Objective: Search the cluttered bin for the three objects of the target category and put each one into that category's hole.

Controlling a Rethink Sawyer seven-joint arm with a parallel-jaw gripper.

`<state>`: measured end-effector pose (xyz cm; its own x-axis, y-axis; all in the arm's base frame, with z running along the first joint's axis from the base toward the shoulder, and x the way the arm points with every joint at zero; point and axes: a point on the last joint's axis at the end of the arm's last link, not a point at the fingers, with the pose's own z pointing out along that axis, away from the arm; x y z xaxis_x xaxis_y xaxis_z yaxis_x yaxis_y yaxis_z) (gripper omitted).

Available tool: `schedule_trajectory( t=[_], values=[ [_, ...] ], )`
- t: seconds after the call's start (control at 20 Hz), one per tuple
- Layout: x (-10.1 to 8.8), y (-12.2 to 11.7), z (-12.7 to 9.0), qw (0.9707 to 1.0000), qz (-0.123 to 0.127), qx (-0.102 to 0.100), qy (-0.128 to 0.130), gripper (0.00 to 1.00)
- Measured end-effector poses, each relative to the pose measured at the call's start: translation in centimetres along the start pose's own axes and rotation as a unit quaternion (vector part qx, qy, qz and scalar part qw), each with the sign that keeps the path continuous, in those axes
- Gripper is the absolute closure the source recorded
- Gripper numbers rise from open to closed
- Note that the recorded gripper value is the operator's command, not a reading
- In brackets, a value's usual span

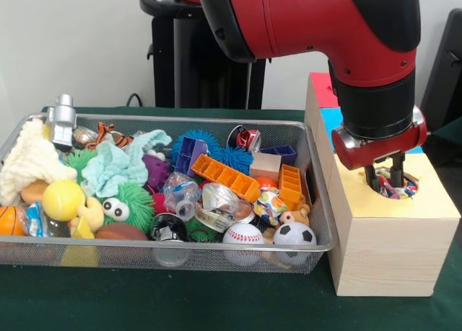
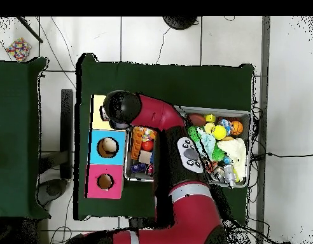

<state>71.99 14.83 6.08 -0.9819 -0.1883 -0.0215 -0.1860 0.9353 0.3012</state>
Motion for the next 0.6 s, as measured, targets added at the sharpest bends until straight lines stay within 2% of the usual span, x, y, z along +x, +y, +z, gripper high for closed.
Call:
schedule_trajectory(
  t=[0.6],
  values=[
    [-0.01, -0.14, -0.29, 1.0000, 0.002, -0.006, -0.002, 0.00]
  ],
)
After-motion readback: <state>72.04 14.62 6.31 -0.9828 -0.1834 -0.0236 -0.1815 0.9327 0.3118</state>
